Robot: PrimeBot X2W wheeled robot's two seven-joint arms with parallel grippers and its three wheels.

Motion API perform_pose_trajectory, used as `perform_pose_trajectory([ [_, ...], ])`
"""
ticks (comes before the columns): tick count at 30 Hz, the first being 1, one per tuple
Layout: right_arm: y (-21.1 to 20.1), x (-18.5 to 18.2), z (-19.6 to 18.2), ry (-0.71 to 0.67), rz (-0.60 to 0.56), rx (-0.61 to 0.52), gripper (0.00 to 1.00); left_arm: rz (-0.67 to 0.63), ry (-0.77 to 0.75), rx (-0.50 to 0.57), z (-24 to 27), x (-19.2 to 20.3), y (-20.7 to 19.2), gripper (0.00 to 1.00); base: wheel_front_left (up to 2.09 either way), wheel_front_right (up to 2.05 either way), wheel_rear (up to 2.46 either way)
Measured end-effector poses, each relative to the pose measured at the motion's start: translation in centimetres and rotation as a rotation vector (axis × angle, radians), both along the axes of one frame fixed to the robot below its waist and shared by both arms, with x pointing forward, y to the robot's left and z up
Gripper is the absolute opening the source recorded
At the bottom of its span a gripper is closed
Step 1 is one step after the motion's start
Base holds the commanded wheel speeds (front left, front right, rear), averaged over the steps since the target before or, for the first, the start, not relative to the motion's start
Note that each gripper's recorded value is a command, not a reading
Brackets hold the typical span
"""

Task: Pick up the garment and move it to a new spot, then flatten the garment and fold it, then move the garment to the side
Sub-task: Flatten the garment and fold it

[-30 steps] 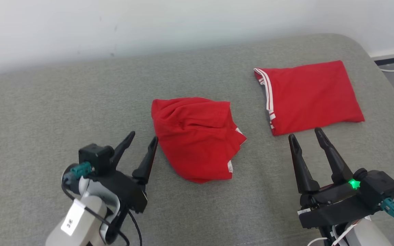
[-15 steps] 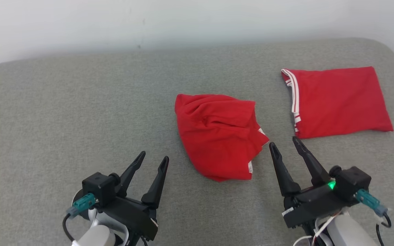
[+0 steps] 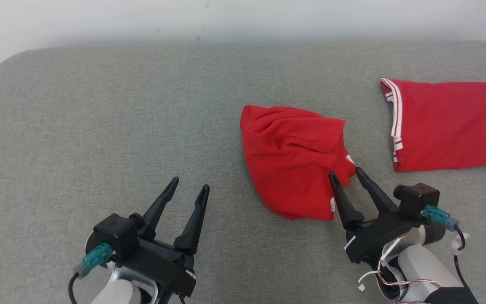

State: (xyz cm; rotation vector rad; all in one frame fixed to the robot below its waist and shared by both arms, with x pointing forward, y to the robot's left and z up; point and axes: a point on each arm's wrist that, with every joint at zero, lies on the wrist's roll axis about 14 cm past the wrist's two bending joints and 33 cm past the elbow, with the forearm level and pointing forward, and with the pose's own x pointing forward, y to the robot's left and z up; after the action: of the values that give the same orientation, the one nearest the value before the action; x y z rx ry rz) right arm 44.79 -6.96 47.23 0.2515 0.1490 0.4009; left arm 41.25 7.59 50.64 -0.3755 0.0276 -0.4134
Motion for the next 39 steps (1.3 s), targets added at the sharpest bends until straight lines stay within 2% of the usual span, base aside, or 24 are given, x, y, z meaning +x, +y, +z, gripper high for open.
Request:
perform_pose_trajectory([
  [17,2.9,1.8,-2.3,0.111,0.065,0.019,1.00,0.054,-0.005,-0.007,0.1,-0.4,1.8,1.00,0.00,0.00,0.00],
  [18,3.2,1.9,-2.4,0.115,0.077,0.016,0.96,0.062,-0.004,-0.007,0.1,-0.4,2.0,1.00,0.00,0.00,0.00],
  [19,3.5,1.9,-2.4,0.113,0.087,0.013,0.61,0.071,-0.003,-0.005,0.1,-0.3,2.2,1.00,0.00,0.00,0.00],
  [20,3.8,1.9,-2.3,0.111,0.095,0.012,0.49,0.074,-0.004,-0.004,0.1,-0.3,2.4,1.00,0.00,0.00,0.00],
  [21,4.0,2.0,-2.1,0.110,0.101,0.015,0.43,0.077,-0.003,-0.004,0.0,-0.3,2.5,1.00,0.00,0.00,0.00],
  [22,4.2,2.1,-2.0,0.108,0.106,0.018,0.24,0.079,-0.002,-0.004,0.0,-0.3,2.5,1.00,0.00,0.00,0.00],
  [23,4.4,2.1,-2.0,0.107,0.111,0.018,0.00,0.080,-0.001,-0.004,-0.1,-0.3,2.5,1.00,0.00,0.00,0.00],
  [28,4.9,2.0,-1.4,0.086,0.127,0.030,0.00,0.092,0.003,-0.001,-0.2,-0.5,2.9,1.00,0.00,0.00,0.00],
  [32,4.9,2.1,0.2,0.044,0.120,0.077,0.00,0.098,-0.005,-0.002,0.1,-0.4,2.9,1.00,0.00,0.00,0.00],
  [39,5.9,1.1,3.7,-0.062,0.176,0.104,0.00,0.088,-0.006,-0.010,0.3,-0.9,2.4,1.00,0.00,0.00,0.00],
])
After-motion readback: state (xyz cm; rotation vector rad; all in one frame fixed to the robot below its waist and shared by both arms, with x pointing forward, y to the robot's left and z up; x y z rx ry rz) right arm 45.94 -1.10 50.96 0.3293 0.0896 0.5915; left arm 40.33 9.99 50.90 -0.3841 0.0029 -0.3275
